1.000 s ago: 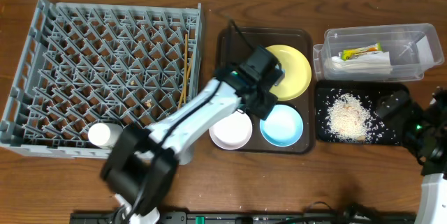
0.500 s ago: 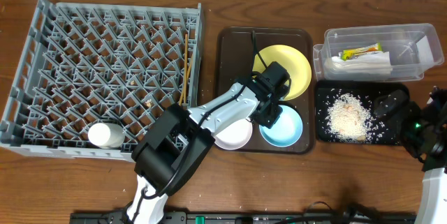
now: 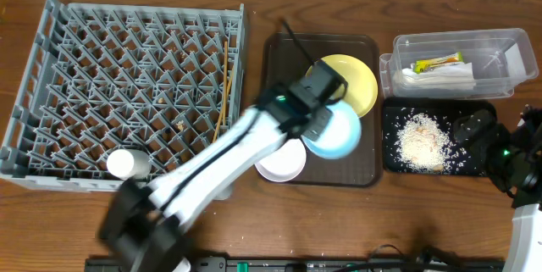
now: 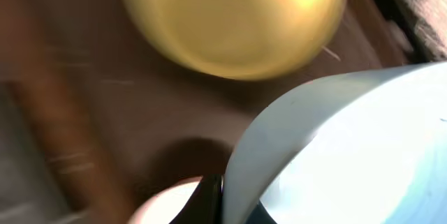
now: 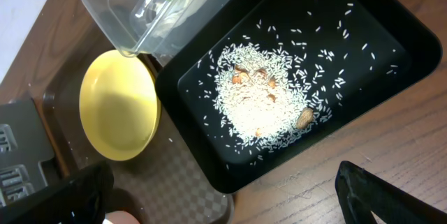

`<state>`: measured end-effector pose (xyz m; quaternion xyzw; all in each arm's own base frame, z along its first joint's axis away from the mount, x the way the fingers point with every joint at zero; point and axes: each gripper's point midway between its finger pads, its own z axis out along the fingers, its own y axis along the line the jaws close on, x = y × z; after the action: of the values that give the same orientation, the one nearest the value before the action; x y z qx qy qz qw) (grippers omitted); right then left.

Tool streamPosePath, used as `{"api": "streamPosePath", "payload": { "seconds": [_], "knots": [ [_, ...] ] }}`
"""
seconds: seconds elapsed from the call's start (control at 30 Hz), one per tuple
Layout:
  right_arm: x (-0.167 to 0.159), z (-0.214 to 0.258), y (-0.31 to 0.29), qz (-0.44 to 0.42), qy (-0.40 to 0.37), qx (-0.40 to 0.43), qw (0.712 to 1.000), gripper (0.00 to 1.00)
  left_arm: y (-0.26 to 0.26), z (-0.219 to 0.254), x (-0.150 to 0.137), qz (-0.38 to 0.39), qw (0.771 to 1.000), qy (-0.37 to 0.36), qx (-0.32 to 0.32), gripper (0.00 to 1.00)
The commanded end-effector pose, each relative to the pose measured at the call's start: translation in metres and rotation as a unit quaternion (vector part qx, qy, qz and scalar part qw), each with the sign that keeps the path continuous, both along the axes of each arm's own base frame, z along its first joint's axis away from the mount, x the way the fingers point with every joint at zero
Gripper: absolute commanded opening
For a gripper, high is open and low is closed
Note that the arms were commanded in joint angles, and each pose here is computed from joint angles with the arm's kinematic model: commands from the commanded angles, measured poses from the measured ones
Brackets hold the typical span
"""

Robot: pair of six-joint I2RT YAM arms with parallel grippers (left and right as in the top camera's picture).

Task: Sort waste into correct bins and load items into the dishwasher
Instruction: 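Carry the blue bowl with the left gripper and set it in the rack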

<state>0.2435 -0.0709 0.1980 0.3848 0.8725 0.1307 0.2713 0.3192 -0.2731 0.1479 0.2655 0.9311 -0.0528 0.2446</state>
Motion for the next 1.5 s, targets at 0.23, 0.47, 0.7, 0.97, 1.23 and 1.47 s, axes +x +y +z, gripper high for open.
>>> {"api": "streamPosePath", "payload": {
  "seconds": [0.23, 0.47, 0.7, 0.97, 1.23, 1.47],
  "knots": [
    [-0.001, -0.002, 0.001, -0.001, 0.001, 0.007, 1.000, 0.99, 0.189, 0.110, 0.079, 0.305, 0.877, -0.275, 0.251, 0.08],
    [-0.001, -0.002, 0.001, -0.001, 0.001, 0.007, 1.000, 0.99, 0.271, 0.095, 0.117, 0.387, 0.817, -0.268, 0.332, 0.08],
    [-0.001, -0.002, 0.001, -0.001, 0.001, 0.007, 1.000, 0.99, 0.293, 0.057, 0.155, 0.387, 0.806, -0.259, 0.365, 0.07],
    [-0.001, -0.002, 0.001, -0.001, 0.001, 0.007, 1.000, 0.99, 0.286, 0.021, 0.171, 0.359, 0.805, -0.246, 0.402, 0.07],
    [-0.001, -0.002, 0.001, -0.001, 0.001, 0.007, 1.000, 0.99, 0.277, 0.018, 0.167, 0.354, 0.797, -0.247, 0.423, 0.07],
    [-0.001, -0.002, 0.001, -0.001, 0.001, 0.007, 1.000, 0.99, 0.249, 0.012, 0.160, 0.315, 0.810, -0.242, 0.431, 0.08]
  ]
}}
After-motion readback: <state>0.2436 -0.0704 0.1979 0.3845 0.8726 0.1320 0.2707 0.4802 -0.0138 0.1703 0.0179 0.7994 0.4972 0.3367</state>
